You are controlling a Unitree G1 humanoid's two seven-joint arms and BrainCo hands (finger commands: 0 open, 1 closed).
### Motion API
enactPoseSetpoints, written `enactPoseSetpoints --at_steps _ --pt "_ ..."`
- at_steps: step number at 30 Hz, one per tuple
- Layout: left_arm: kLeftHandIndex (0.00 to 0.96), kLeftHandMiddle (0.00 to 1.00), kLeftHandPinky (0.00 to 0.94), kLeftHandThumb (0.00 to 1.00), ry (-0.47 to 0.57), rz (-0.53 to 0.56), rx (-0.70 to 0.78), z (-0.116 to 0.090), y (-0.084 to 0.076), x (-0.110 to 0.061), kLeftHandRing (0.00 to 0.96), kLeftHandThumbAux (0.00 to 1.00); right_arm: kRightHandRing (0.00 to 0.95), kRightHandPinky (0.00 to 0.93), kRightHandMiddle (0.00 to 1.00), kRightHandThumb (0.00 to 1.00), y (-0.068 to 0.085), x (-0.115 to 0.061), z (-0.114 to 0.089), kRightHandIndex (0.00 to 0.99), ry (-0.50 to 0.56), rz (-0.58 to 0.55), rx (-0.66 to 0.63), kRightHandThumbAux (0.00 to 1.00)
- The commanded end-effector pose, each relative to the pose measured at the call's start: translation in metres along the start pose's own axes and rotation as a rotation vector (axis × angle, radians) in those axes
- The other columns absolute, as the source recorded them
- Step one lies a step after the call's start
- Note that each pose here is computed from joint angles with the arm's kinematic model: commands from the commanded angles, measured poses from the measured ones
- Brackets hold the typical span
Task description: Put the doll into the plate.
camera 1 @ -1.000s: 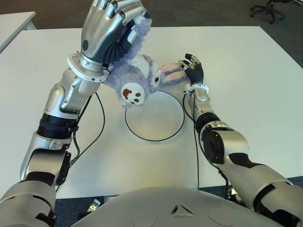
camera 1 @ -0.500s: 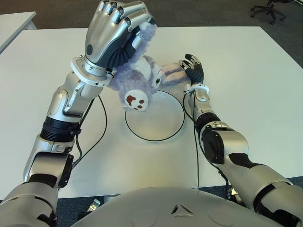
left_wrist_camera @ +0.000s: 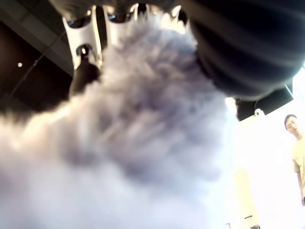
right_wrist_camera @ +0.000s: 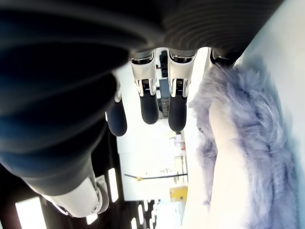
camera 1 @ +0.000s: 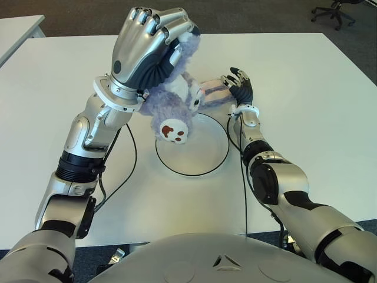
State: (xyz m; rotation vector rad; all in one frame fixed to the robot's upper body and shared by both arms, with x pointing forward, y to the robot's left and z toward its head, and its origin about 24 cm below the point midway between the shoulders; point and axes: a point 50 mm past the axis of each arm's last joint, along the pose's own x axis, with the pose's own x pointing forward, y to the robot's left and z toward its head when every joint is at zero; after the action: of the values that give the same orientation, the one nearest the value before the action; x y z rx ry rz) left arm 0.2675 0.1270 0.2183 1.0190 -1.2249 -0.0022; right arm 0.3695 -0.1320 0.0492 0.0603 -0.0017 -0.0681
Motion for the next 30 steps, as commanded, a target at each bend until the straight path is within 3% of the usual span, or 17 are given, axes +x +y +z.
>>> enactPoseSetpoints --at_steps 1,19,30 --pt "0.39 0.571 0.616 0.85 0.015 -0.045 -0.015 0.0046 -0.0086 -0.0036 0.636 0.666 0.169 0.236 0.16 0.674 -0.0022 -0.0288 -0.0518 0.393 0.202 -0.016 0.009 0.735" --pt "0.398 0.576 0.619 0.849 0.043 -0.052 -0.105 0.0118 -0.0152 -0.005 0.643 0.665 0.239 0.273 0.236 0.695 0.0004 -0.0296 -0.0516 0.405 0.195 -0.027 0.05 0.725" --pt "0.4 0.572 0.579 0.851 0.053 -0.053 -0.158 0.0138 -0.0186 -0.0057 0.611 0.664 0.203 0.227 0.213 0.695 0.0009 -0.0294 -0.0517 0.403 0.198 -0.029 0.042 0.725"
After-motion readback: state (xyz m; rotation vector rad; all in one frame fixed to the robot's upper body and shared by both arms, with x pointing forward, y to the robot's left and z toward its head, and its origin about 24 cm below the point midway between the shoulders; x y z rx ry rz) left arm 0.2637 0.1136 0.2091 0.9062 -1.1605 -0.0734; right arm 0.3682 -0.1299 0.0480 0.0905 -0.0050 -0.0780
